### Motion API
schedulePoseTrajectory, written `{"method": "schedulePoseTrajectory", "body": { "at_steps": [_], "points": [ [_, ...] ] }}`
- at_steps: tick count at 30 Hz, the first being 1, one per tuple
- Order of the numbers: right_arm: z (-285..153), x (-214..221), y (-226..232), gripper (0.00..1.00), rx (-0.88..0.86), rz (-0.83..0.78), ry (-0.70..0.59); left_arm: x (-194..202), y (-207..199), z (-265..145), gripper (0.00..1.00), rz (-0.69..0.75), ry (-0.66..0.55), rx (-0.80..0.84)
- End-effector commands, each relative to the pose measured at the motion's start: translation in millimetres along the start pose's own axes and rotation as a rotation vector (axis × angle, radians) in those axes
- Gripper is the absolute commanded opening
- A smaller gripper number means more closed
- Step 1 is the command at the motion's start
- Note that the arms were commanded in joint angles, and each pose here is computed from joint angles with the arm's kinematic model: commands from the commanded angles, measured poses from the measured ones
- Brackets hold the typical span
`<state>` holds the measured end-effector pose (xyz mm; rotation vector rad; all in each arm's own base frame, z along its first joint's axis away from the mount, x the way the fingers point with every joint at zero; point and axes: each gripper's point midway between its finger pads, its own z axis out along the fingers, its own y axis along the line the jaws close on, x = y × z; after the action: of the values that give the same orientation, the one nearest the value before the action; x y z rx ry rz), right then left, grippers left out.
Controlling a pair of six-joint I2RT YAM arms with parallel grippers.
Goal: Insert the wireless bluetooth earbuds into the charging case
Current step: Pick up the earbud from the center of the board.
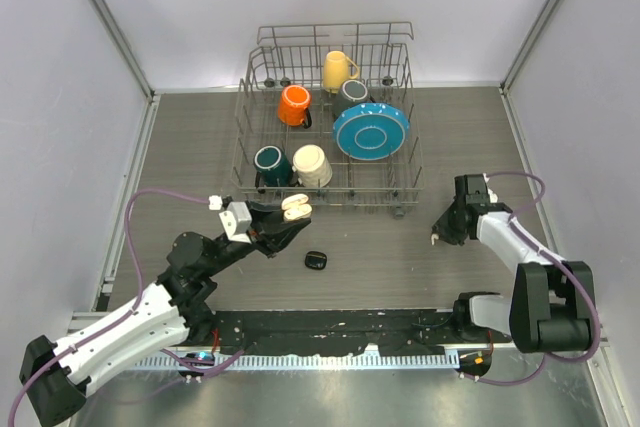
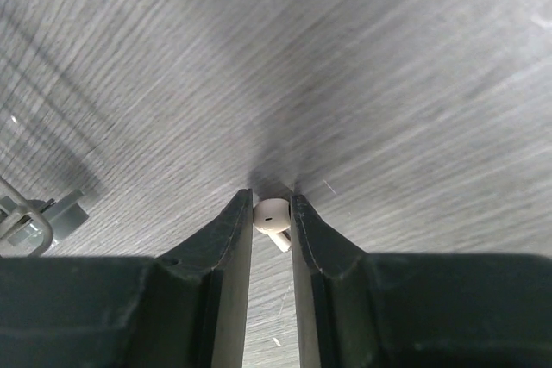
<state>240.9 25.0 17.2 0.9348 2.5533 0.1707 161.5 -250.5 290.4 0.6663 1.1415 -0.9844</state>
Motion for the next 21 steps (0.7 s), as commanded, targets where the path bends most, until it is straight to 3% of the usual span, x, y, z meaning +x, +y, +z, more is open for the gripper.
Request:
{"method": "schedulePoseTrajectory", "body": {
  "at_steps": [1,6,9,21],
  "points": [
    [-3.3,0.2,-19.9,0.28,0.078,0.116,-0.068,-11.5,3.4,-0.4,0.0,0.019,-0.042,-0.02],
    [-2.9,1.7,-23.5,0.43,0.088,0.114,-0.07,-10.5,3.7,0.1,0.0,0.018,-0.037,-0.02],
    [0.4,4.5,-23.3,0.45,0.093,0.083,-0.041,-10.0,4.0,0.2,0.0,0.018,-0.036,-0.02],
    [1.2,9.8,-15.8,0.4,0.052,0.012,0.007,-9.4,3.8,0.5,0.0,0.014,-0.036,-0.02]
  ]
}}
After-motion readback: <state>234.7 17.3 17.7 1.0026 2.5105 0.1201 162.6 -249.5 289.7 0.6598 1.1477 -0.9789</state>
